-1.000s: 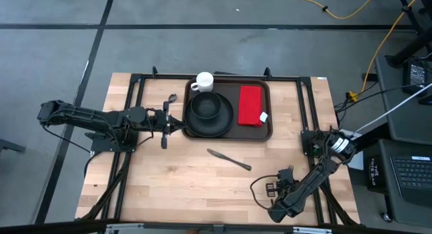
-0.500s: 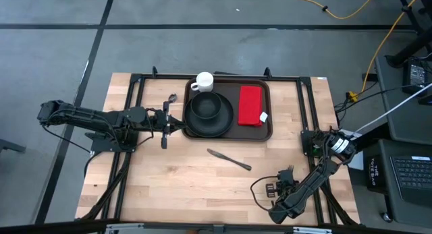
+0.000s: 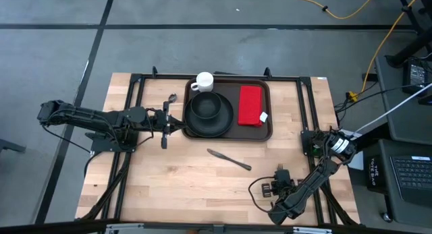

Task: Set up tray
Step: Put the black fork on top of the red napkin

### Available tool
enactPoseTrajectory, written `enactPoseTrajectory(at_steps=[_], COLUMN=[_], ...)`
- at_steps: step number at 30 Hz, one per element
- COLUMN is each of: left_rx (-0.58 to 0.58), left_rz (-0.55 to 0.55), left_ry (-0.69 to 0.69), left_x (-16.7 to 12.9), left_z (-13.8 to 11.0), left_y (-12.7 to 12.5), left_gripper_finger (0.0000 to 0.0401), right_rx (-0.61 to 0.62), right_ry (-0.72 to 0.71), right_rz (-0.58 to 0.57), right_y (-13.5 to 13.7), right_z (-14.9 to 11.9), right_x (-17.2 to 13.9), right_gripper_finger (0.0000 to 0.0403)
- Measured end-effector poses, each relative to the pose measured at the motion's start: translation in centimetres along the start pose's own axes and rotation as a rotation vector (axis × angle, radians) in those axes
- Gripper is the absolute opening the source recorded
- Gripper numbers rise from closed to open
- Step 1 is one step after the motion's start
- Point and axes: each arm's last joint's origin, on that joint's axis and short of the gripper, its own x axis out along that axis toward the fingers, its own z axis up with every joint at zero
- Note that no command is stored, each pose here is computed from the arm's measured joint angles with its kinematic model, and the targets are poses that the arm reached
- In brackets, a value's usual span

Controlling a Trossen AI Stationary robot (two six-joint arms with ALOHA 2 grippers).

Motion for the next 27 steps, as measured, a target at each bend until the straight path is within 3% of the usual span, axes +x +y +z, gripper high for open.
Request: enactPoseTrajectory(at_steps=[27], left_rx=[-0.027], left_rz=[0.0], left_ry=[-0.004], left_x=[0.0], left_z=[0.04], left_y=[0.0], left_gripper_finger=[0.0006], right_rx=[-0.05], right_ry=[0.011], right_rz=[0.031], right_y=[0.18], right_z=[-0.23], right_x=[0.01], right_gripper_finger=[0.0097])
